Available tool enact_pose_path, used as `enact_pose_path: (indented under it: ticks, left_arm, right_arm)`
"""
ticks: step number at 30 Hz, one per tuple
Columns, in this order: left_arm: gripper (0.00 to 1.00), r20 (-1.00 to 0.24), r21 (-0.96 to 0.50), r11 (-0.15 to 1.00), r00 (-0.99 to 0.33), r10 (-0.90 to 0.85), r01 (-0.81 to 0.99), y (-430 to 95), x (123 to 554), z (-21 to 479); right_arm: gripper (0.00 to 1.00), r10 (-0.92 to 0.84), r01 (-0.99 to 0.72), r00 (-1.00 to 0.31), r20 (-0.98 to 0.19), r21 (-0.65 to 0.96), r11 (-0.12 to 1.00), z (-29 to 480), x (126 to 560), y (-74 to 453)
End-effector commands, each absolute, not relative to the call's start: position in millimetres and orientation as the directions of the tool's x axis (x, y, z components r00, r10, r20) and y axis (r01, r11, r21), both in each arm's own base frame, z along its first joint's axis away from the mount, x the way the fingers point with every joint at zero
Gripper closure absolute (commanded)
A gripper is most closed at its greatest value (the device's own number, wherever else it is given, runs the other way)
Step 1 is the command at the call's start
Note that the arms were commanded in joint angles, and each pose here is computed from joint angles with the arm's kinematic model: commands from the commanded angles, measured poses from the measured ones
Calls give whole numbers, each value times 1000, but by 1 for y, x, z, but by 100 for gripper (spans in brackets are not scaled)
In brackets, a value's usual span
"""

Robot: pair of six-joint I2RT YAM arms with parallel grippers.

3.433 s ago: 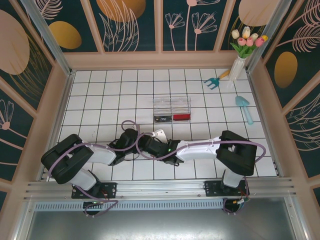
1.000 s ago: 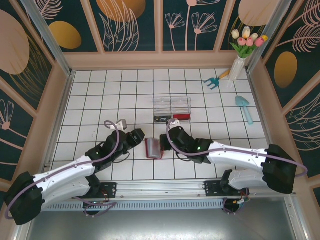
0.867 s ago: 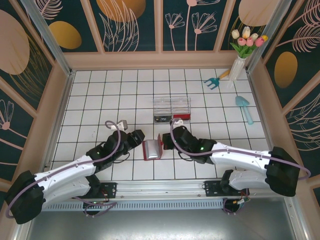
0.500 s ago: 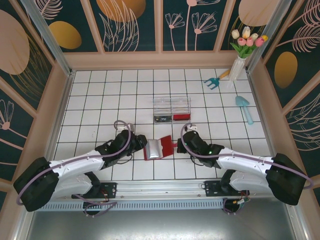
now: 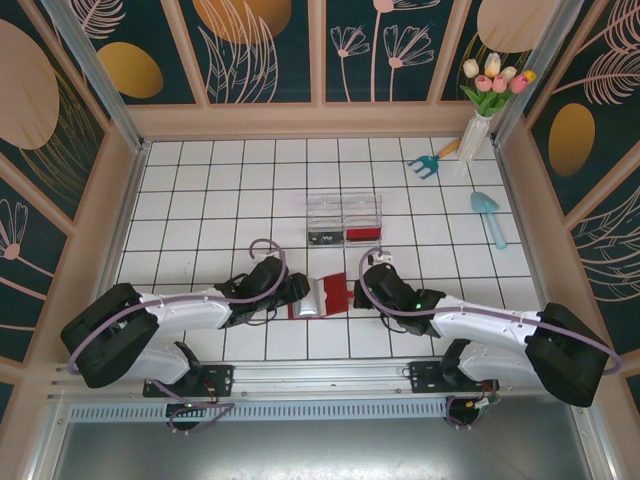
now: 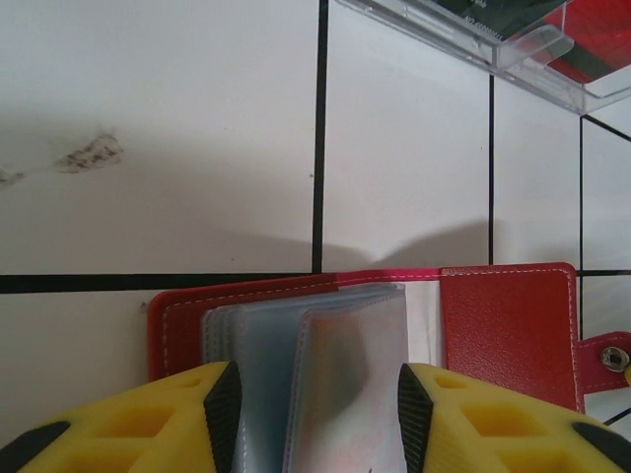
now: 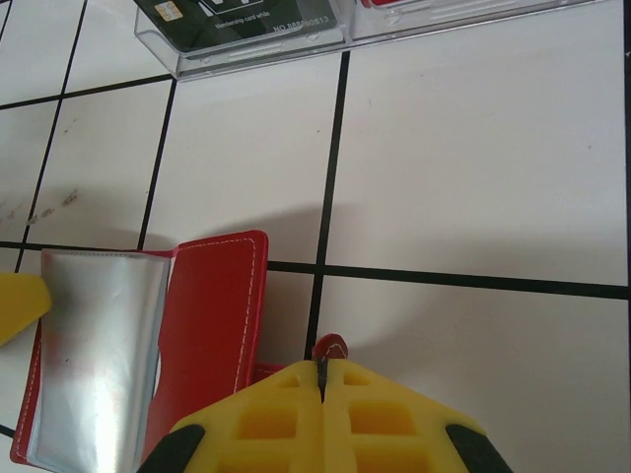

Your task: Take the credit cards out of the card holder

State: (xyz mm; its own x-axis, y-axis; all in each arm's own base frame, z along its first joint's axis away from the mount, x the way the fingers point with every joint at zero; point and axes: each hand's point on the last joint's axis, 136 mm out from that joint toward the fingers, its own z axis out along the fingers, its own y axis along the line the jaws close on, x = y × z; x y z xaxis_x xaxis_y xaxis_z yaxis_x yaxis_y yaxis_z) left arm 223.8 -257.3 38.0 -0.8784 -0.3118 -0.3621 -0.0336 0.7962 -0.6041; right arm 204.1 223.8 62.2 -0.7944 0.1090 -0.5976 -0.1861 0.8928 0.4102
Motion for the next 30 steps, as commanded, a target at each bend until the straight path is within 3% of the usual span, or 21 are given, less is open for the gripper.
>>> enact_pose_path:
  ticks: [1, 13, 18, 23, 26, 28, 30]
  left_arm:
    - [57, -373, -639, 769, -883, -286, 21, -276, 226, 50]
    - [57, -363, -760, 635, -899, -244, 135, -327, 227, 87]
    - [57, -357, -783, 600, -909, -215, 165, -349, 226, 91]
    - [58, -315, -810, 565, -929, -195, 156, -368, 218, 82]
    - [60, -303, -806, 571, -937, -172, 156, -377, 214, 73]
    - [76, -287, -799, 586, -942, -172, 136, -378, 212, 66]
    - [78, -282, -793, 599, -938, -203, 109, -368, 212, 61]
  right_arm:
    - [100, 125, -198, -793, -596, 447, 872, 66, 205, 233]
    - [100, 153, -171, -794, -589, 456, 873, 60, 201, 225]
    - [68, 182, -142, -774, -606, 446, 884, 68, 203, 214]
    - [58, 217, -127, -749, -626, 457, 880, 85, 203, 202]
    - [57, 220, -144, -736, -640, 465, 873, 97, 202, 200]
    - [67, 221, -159, -729, -648, 474, 866, 102, 201, 200]
    - [74, 223, -187, -735, -641, 507, 841, 107, 199, 207]
